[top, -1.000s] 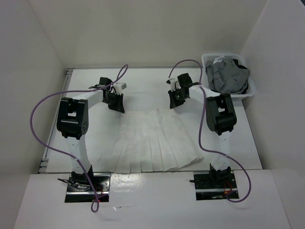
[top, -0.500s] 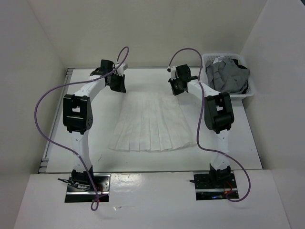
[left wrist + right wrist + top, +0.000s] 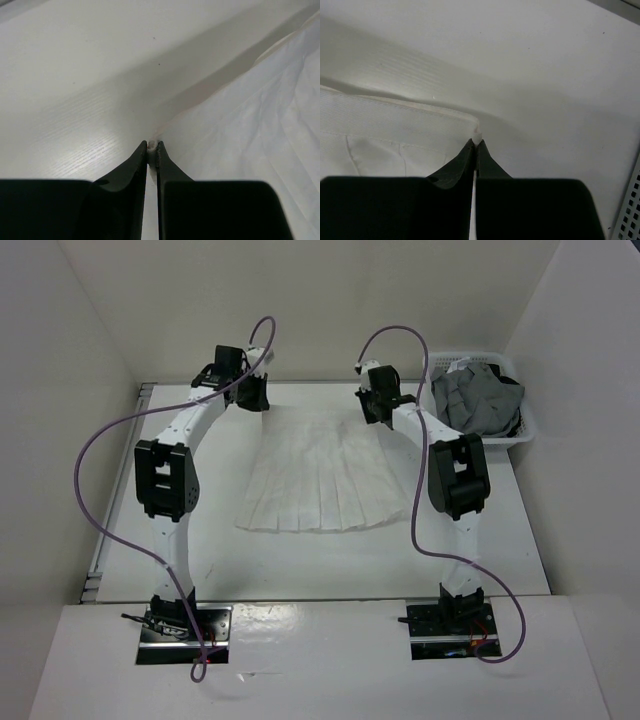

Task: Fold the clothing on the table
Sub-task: Fold the skirt

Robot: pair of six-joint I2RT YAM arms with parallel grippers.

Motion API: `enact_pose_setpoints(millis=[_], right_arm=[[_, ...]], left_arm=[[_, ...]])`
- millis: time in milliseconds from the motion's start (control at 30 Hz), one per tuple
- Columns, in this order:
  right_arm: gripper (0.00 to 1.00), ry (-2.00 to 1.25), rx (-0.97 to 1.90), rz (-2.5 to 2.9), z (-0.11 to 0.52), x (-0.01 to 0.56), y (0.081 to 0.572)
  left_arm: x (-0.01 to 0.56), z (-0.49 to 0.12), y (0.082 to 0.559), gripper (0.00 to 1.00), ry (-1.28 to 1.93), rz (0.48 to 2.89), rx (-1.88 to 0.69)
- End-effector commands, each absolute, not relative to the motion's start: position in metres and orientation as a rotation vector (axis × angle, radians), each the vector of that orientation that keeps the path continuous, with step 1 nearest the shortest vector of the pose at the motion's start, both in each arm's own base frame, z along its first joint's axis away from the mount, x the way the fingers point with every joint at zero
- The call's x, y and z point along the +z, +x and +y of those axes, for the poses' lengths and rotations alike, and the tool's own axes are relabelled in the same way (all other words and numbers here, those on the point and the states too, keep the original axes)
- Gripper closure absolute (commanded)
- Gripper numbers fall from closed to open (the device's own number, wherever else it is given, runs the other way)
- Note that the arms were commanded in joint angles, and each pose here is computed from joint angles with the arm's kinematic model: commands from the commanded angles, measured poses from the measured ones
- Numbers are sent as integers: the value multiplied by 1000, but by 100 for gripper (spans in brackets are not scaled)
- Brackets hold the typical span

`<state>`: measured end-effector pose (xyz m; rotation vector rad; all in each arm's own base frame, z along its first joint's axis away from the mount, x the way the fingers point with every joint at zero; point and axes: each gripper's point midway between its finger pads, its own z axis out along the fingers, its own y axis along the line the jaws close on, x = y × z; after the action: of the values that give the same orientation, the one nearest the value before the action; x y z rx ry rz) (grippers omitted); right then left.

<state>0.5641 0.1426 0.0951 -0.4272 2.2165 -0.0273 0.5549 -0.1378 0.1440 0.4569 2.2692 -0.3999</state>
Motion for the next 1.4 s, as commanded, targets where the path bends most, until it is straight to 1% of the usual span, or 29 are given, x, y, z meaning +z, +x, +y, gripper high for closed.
enact_pose_setpoints(millis=[0,33,100,133,167,300,333,367,400,433,467,500,533,567,600,633,667,700,733,767,833,867,933,1033,1100,1133,1200,1233,1367], right_arm=[[100,-304,-123,2058,123,165,581],[100,-297,-119,2033,121,181,577],[100,-352,-97,2030,124,185,565],[100,-380,-76,2013,129,196,554],[100,-413,-62,2012,134,199,545],[100,-530,-22,2009,138,212,504],[100,-578,-14,2032,141,198,488],[100,-623,23,1991,144,216,472],[100,-666,32,1975,149,217,460],[100,-747,16,1992,148,199,443],[100,-802,19,1942,152,214,426],[100,-843,11,1926,153,213,416],[100,-943,-5,1952,150,192,397],[100,-988,0,1922,150,199,383],[100,-1027,20,1923,150,195,374],[100,-1107,18,1923,148,185,362],[97,-1179,34,1949,145,178,343],[65,-1221,37,1966,144,169,332],[61,-1238,17,1980,138,165,326],[61,-1310,10,1986,136,158,315],[54,-1350,-48,2026,121,146,305],[54,-1398,-77,2041,117,139,299],[52,-1389,-173,2088,101,131,299],[52,-1378,-248,2140,90,119,303],[52,-1333,-217,2157,95,121,305],[45,-1325,-169,2148,103,121,307],[38,-1283,-99,2128,117,131,314],[27,-1298,-36,2127,129,127,313],[24,-1278,100,2113,166,134,321]], left_arm=[[193,-118,568,100,418,2170,-294],[195,-124,563,100,430,2165,-300],[214,-124,552,100,467,2126,-272],[202,-127,541,100,509,2149,-266],[216,-125,531,100,521,2126,-257],[206,-132,486,100,642,2147,-253],[204,-131,478,100,673,2146,-254],[199,-127,459,100,689,2159,-251],[198,-131,448,100,717,2156,-267],[196,-130,438,100,745,2152,-268],[210,-127,426,100,756,2116,-255],[193,-123,411,100,774,2151,-257],[204,-125,397,100,815,2104,-252],[201,-122,387,100,833,2109,-247],[200,-120,378,98,849,2102,-239],[194,-118,357,95,883,2111,-239],[191,-113,350,91,917,2107,-209],[190,-113,343,84,940,2095,-197],[193,-108,330,81,949,2092,-180],[182,-105,319,78,987,2110,-174],[181,-107,294,70,1060,2109,-211],[180,-114,283,63,1122,2091,-239],[180,-115,260,60,1164,2089,-261],[191,-115,240,57,1180,2030,-248],[200,-111,232,56,1155,1991,-217],[204,-109,232,56,1146,1980,-198],[197,-104,230,56,1123,2020,-183],[199,-102,230,56,1104,2024,-169],[209,-84,244,56,921,2033,-45]])
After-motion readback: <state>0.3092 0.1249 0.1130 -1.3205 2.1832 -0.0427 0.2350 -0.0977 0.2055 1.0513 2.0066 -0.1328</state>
